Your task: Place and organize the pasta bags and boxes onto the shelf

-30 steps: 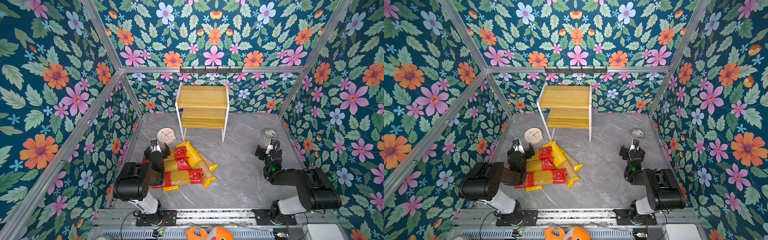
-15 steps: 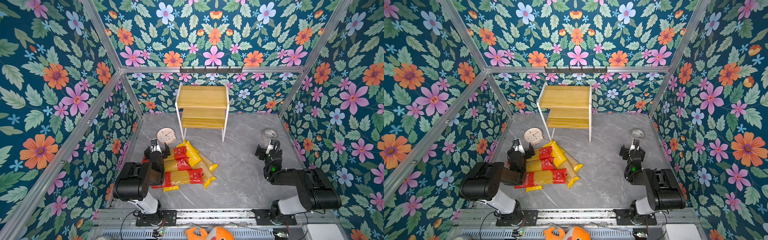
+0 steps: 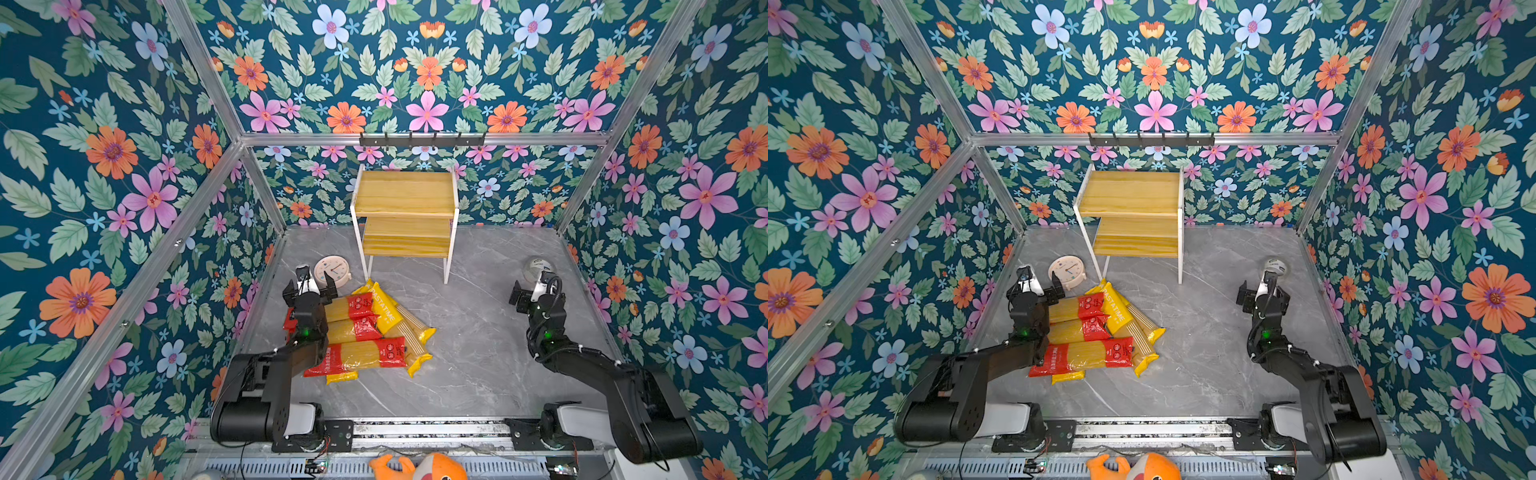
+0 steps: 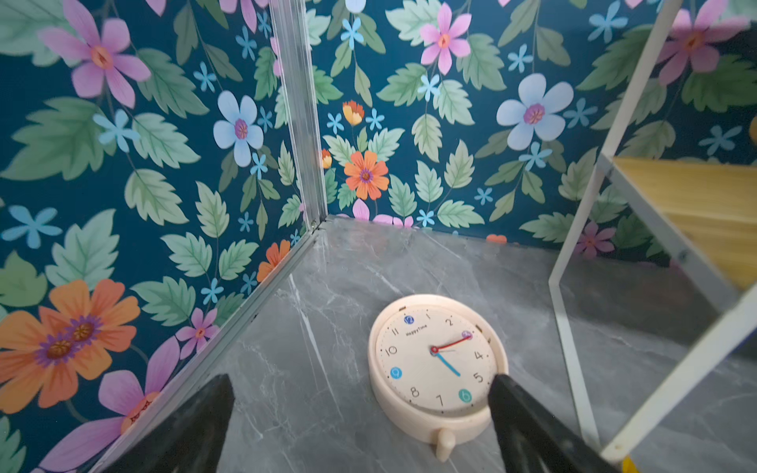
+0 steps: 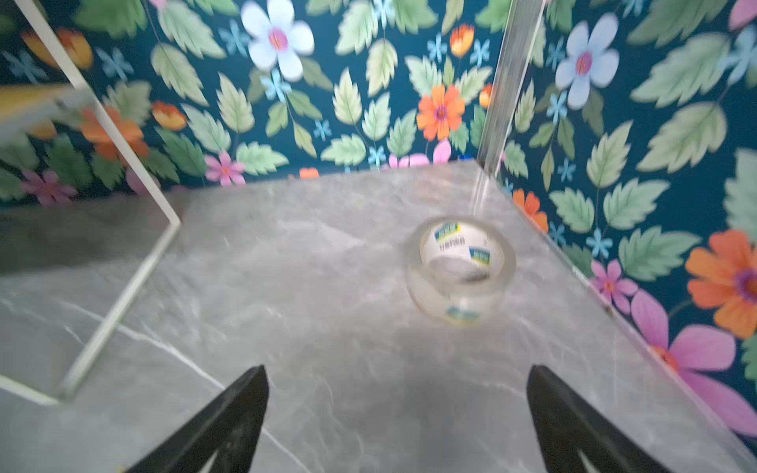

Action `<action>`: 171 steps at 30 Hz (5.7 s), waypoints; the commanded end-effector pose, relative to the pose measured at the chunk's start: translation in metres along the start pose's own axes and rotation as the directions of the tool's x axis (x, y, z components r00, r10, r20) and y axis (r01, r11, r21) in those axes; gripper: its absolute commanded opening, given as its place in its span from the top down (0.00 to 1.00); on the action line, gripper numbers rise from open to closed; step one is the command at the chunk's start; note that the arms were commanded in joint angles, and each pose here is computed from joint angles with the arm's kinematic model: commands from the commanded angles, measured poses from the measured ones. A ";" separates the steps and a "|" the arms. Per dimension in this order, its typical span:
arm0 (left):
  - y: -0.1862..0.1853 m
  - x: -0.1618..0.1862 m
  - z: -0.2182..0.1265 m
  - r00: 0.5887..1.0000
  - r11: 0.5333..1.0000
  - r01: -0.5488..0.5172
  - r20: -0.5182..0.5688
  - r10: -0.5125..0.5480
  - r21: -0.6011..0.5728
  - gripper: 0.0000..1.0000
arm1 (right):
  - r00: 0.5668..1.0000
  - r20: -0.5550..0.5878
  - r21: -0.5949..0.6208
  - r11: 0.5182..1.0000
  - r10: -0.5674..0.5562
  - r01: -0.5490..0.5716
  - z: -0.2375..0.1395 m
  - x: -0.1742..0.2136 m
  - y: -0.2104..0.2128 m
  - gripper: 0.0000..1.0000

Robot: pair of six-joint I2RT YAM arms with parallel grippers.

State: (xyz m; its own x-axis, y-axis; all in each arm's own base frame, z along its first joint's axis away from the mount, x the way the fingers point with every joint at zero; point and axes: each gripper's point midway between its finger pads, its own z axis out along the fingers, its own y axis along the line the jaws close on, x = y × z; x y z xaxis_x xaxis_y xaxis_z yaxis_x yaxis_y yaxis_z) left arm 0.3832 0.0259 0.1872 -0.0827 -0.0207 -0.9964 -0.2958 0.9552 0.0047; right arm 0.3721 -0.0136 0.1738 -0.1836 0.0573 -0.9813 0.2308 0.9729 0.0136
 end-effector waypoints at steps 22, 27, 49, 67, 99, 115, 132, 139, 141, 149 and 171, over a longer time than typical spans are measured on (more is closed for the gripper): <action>-0.133 -0.004 -0.101 0.902 0.861 0.329 -0.399 -0.164 0.389 0.19 | 0.566 -0.818 -0.401 0.808 -0.104 -0.432 -0.196 0.084 0.225 0.33; -0.114 0.033 -0.096 0.851 0.919 0.325 -0.494 -0.181 0.223 0.20 | 0.468 -0.834 -0.501 0.754 -0.291 -0.424 -0.237 0.115 0.277 0.41; -0.060 0.042 -0.114 0.795 0.941 0.339 -0.536 -0.284 0.004 0.21 | 0.509 -0.362 -0.925 0.368 -0.781 -0.094 -0.224 0.130 0.382 0.19; -0.031 0.043 -0.098 0.712 0.873 0.485 -0.557 -0.427 -0.050 0.20 | 0.331 0.223 -0.827 0.002 -0.917 0.562 -0.212 0.179 0.409 0.03; -0.083 0.003 -0.097 0.740 0.848 0.512 -0.572 -0.354 0.137 0.24 | 0.523 -0.218 -0.638 0.525 -0.824 0.563 -0.188 0.106 0.267 0.60; -0.113 0.024 -0.123 0.720 0.853 0.486 -0.640 -0.269 0.189 0.25 | 0.499 -0.483 -0.864 0.483 -0.719 -0.140 -0.285 0.118 0.306 0.30; -0.215 0.092 -0.224 0.581 0.719 0.626 -0.796 -0.171 0.302 0.27 | 0.470 -0.764 -0.644 0.565 -0.441 -0.516 -0.159 0.113 0.257 0.30; -0.234 0.120 -0.232 0.515 0.697 0.663 -0.842 -0.162 0.272 0.33 | 0.390 -0.777 -0.626 0.539 -0.495 -0.563 -0.155 0.146 0.271 0.31; -0.231 0.124 -0.230 0.515 0.704 0.660 -0.841 -0.169 0.263 0.34 | 0.364 -0.776 -0.622 0.525 -0.515 -0.581 -0.160 0.151 0.270 0.32; -0.223 0.129 -0.209 0.536 0.717 0.648 -0.822 -0.190 0.256 0.46 | 0.287 -0.792 -0.572 0.489 -0.539 -0.659 -0.190 0.163 0.255 0.33; -0.225 0.088 -0.188 0.563 0.662 0.681 -0.801 -0.201 0.313 0.50 | 0.398 -0.798 -0.573 0.369 -0.452 -0.732 -0.212 0.132 0.252 0.83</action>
State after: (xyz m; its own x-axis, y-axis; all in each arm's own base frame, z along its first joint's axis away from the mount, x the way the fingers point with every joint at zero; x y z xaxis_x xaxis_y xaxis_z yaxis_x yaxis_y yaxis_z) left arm 0.2600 -0.2518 0.1056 -0.7555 -0.4478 -0.4782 0.0248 0.7098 -0.7040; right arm 0.1976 0.2794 0.0687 -0.9531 -0.2498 -0.1706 -0.2782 0.5028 0.8184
